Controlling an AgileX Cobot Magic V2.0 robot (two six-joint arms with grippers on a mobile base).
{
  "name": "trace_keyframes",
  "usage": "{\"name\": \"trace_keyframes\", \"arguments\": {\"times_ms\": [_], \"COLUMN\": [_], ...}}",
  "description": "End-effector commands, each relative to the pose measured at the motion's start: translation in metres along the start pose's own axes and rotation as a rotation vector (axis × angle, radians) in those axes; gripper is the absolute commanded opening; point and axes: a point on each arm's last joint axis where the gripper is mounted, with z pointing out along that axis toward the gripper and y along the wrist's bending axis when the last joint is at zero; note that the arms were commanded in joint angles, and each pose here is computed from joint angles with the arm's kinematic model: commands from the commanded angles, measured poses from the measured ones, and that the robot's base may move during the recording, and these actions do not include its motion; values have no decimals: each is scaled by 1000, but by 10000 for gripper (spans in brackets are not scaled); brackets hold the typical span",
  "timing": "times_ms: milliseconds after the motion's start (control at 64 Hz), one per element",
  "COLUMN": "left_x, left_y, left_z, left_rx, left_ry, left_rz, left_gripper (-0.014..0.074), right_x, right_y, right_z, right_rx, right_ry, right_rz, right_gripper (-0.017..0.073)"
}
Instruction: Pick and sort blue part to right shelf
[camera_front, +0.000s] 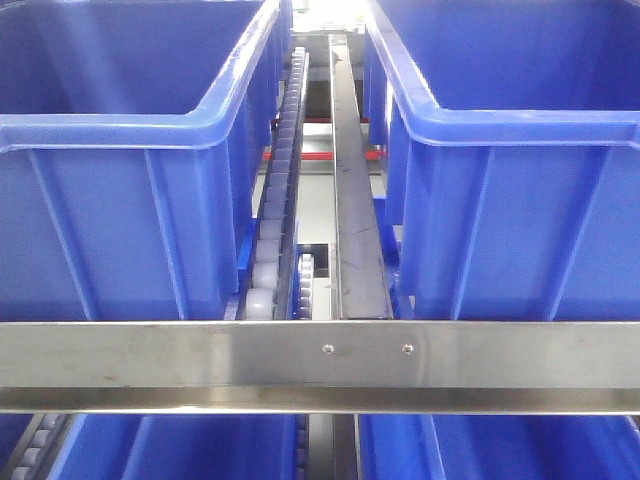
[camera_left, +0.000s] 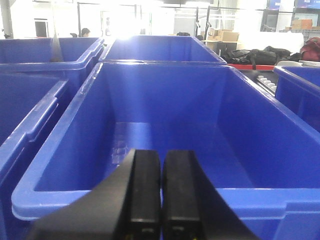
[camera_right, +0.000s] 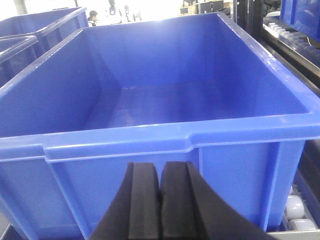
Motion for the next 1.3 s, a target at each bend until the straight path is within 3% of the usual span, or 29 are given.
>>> {"name": "trace_keyframes", "arguments": {"times_ms": [0, 328, 672, 843, 1281], "left_x": [-16, 0, 29, 45, 45], "left_y": [1, 3, 8, 9, 6], "left_z": [0, -1, -22, -22, -22], "left_rx": [-19, -22, -116, -108, -66], "left_ry": [-98, -64, -134, -47, -48], "left_rz": [-13, -10, 39, 25, 20], "left_gripper": [123, 123, 124, 123, 123], "right_x": [-16, -16, -16, -16, -16], "right_y": [2, 2, 2, 2, 2], "right_z": [-3, -3, -3, -3, -3], "right_rx": [-14, -14, -14, -13, -13], "right_ry": [-133, -133, -133, -132, -132], "right_rz": [-7, -7, -7, -7, -7], "right_gripper": [56, 56, 56, 56, 56]}}
